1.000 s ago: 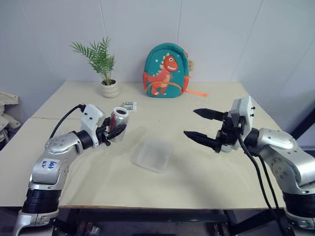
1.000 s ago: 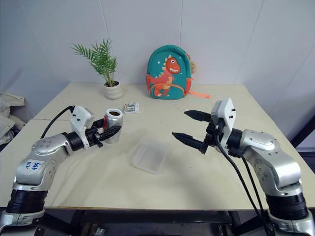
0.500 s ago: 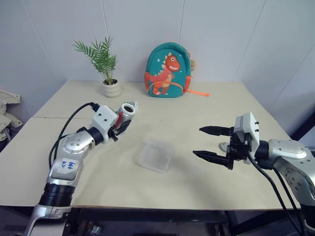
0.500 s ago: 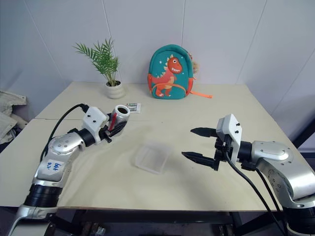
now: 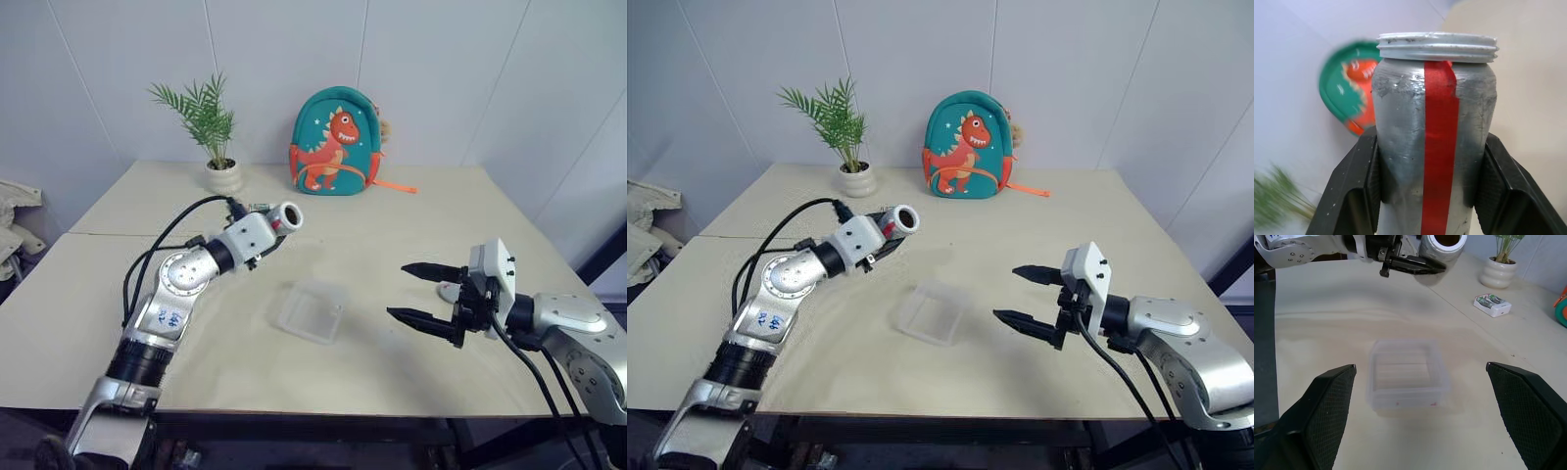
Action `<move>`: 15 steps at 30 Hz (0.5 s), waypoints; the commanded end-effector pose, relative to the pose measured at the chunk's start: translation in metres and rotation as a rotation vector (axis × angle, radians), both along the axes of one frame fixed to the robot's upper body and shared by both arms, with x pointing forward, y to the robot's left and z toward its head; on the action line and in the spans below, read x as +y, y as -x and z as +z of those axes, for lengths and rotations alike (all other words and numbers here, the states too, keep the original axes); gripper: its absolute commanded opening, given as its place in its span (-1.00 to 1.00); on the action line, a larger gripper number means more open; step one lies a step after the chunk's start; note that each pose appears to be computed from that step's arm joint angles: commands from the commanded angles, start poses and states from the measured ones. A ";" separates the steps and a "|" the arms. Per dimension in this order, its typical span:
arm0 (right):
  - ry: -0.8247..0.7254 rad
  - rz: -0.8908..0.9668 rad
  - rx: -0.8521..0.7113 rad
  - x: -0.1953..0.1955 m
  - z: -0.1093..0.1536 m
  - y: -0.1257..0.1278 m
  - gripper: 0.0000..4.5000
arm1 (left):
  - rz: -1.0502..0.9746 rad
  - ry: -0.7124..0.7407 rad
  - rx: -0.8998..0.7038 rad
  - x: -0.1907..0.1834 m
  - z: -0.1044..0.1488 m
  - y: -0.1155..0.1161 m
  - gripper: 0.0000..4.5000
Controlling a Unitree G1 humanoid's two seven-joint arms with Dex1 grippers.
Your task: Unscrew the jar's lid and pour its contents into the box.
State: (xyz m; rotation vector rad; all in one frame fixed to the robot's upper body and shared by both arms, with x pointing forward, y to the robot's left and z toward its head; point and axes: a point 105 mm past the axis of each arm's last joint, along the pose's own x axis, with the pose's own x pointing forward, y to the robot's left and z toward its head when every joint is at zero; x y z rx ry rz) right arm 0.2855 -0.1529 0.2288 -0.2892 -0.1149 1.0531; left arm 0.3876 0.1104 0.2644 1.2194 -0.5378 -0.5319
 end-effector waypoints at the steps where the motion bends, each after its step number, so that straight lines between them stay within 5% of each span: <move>1: -0.028 -0.028 -0.046 -0.004 0.007 0.000 0.99 | -0.031 -0.428 -0.337 -0.024 -0.009 0.009 -0.11; 5: -0.054 -0.035 -0.043 -0.001 0.005 -0.003 0.99 | -0.074 -0.945 -0.707 -0.027 -0.034 0.004 -0.11; 9: -0.109 -0.051 -0.048 0.003 0.008 -0.007 0.99 | -0.072 -1.050 -1.064 -0.038 -0.014 -0.006 -0.11; 15: -0.163 -0.056 -0.043 0.013 0.006 -0.009 0.99 | -0.064 -1.079 -1.105 -0.052 0.001 -0.018 -0.11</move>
